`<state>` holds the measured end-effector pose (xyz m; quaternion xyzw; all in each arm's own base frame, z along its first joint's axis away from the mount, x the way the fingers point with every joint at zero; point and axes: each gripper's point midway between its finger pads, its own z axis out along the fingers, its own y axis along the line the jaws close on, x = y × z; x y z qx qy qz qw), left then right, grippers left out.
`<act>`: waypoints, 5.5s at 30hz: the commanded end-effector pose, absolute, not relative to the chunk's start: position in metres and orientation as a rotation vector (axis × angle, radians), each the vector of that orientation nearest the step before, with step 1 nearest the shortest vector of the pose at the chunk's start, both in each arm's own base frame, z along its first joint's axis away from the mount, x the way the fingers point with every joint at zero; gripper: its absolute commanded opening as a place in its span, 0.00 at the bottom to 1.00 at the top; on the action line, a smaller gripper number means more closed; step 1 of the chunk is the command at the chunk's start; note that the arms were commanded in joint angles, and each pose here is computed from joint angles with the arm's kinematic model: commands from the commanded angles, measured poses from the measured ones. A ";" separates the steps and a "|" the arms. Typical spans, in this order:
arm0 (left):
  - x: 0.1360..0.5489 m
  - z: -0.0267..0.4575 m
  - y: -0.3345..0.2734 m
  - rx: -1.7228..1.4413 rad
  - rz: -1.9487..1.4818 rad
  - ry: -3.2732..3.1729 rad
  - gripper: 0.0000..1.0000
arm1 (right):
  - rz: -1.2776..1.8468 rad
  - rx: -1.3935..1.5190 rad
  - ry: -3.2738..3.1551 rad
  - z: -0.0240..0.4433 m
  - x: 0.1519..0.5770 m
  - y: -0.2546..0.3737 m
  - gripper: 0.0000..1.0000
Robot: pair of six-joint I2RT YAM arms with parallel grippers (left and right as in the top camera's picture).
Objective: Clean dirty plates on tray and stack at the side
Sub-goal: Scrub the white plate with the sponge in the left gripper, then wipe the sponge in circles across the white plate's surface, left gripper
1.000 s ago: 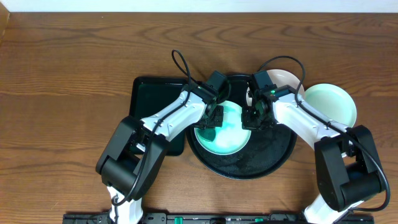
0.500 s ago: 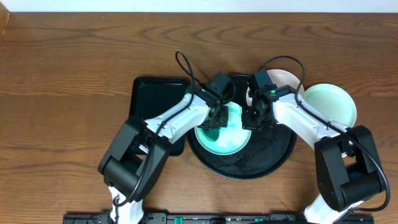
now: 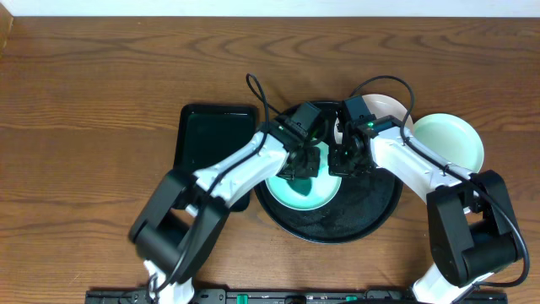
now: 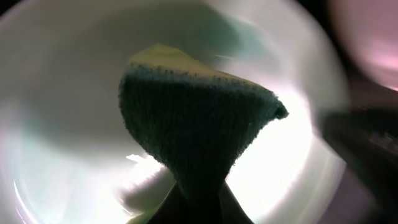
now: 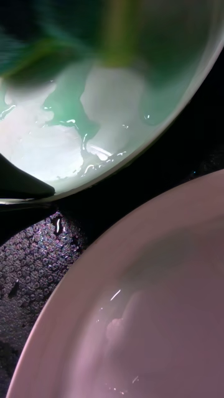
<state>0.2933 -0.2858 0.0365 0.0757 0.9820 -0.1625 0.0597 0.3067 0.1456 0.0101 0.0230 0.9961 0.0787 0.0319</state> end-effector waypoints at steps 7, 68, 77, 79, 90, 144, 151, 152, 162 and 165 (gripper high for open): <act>0.300 0.117 -0.283 0.242 -0.560 2.766 0.08 | 0.213 0.064 3.071 0.007 0.306 0.142 0.01; 0.240 -0.027 -0.317 0.181 -0.885 3.285 0.08 | 0.218 0.063 3.072 0.007 0.305 0.142 0.01; 0.238 -0.014 -0.330 0.202 -1.024 3.272 0.08 | 0.220 0.045 3.069 0.008 0.305 0.146 0.01; 0.241 -0.009 -0.332 0.208 -1.036 3.254 0.08 | 0.220 0.045 3.069 0.008 0.305 0.146 0.01; 0.280 0.069 -0.326 0.273 -0.993 2.975 0.07 | 0.221 0.041 3.068 0.008 0.304 0.147 0.01; 0.268 0.009 -0.282 0.103 -0.524 3.075 0.07 | 0.221 0.040 3.068 0.008 0.304 0.147 0.01; 0.279 0.052 -0.292 0.151 -0.636 2.946 0.07 | 0.221 0.040 3.068 0.008 0.304 0.147 0.01; 0.282 0.057 -0.290 0.156 -0.632 2.927 0.08 | 0.221 0.040 3.068 0.008 0.304 0.147 0.01; 0.310 0.069 -0.249 0.060 -0.324 2.807 0.08 | 0.221 0.040 3.068 0.008 0.304 0.147 0.01; 0.312 0.059 -0.238 0.046 -0.232 2.814 0.08 | 0.221 0.040 3.068 0.008 0.304 0.147 0.01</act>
